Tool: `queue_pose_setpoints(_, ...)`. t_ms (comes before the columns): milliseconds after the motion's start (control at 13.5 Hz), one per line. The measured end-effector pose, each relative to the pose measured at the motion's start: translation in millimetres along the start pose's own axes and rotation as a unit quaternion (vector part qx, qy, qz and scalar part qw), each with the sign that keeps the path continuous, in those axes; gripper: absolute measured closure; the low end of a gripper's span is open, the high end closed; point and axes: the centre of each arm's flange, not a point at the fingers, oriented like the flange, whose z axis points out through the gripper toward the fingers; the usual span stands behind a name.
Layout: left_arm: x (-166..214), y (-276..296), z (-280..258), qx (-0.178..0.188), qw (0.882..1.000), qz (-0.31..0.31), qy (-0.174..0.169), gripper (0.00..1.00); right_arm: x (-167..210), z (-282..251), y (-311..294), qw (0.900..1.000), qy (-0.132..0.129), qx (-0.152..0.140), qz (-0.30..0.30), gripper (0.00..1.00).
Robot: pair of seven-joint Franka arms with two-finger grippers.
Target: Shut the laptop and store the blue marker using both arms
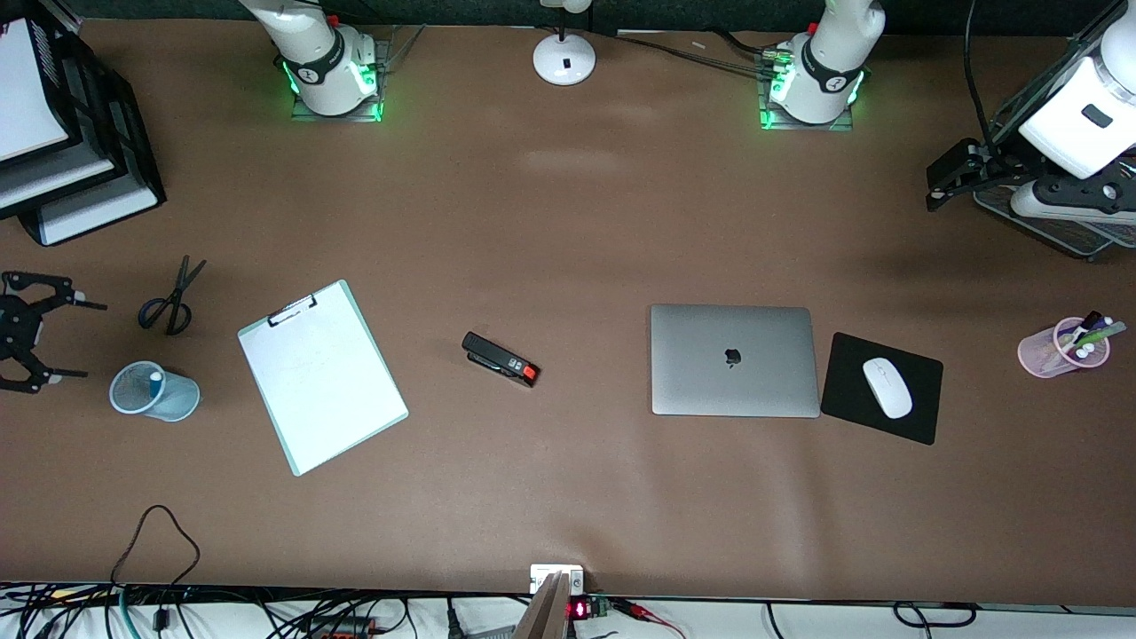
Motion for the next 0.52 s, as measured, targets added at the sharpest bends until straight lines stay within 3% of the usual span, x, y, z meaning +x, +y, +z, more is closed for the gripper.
queue_pose_setpoints(297, 0.0, 0.0, 0.0, 0.000, 1.000, 0.000, 0.000, 0.00, 58.2, -0.5, -23.6, 0.995, -0.040, 0.004, 0.088, 0.00)
queue_pose_setpoints(520, 0.0, 0.0, 0.0, 0.000, 1.000, 0.000, 0.000, 0.00, 82.2, 2.1, -38.2, 0.984, -0.063, 0.002, 0.166, 0.00)
